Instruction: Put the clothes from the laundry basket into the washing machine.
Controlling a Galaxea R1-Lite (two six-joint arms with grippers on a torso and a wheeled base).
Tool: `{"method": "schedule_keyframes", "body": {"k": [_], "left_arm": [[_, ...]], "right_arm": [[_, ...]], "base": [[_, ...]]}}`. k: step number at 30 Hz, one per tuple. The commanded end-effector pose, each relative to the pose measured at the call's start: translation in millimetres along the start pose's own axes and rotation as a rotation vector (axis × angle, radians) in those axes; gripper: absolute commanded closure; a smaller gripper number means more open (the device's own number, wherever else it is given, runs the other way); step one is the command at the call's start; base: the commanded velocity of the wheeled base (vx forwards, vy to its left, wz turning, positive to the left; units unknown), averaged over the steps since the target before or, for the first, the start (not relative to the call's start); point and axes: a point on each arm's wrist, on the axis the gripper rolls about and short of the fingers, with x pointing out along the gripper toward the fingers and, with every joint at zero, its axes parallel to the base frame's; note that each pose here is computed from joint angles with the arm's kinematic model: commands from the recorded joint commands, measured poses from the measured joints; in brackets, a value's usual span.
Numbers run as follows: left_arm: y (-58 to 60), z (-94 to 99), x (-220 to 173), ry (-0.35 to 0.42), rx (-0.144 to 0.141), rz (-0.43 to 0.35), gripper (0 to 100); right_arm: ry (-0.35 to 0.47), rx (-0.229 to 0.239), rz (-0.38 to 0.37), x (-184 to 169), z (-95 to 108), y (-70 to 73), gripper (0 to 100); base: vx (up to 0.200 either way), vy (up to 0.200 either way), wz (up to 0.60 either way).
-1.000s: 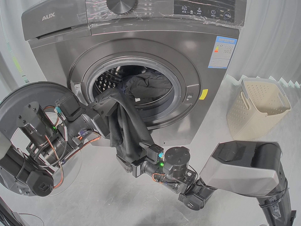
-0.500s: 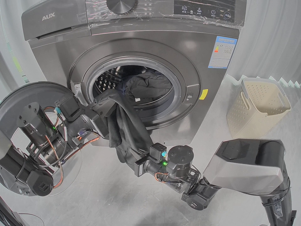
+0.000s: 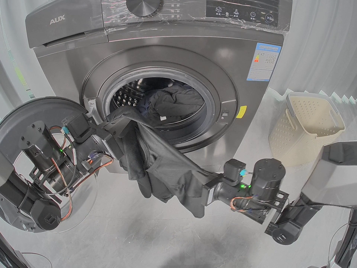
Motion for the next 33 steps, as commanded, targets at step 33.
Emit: {"method": "schedule_keyframes", "body": {"k": [33], "left_arm": [[-7.3,-20.1,-28.2,0.124,-0.003,-0.005,100]], "right_arm": [[-0.408,-0.005,-0.125,-31.6,111.8,-51.6,100]], "base": [[0.000,0.000,0.00]]}}
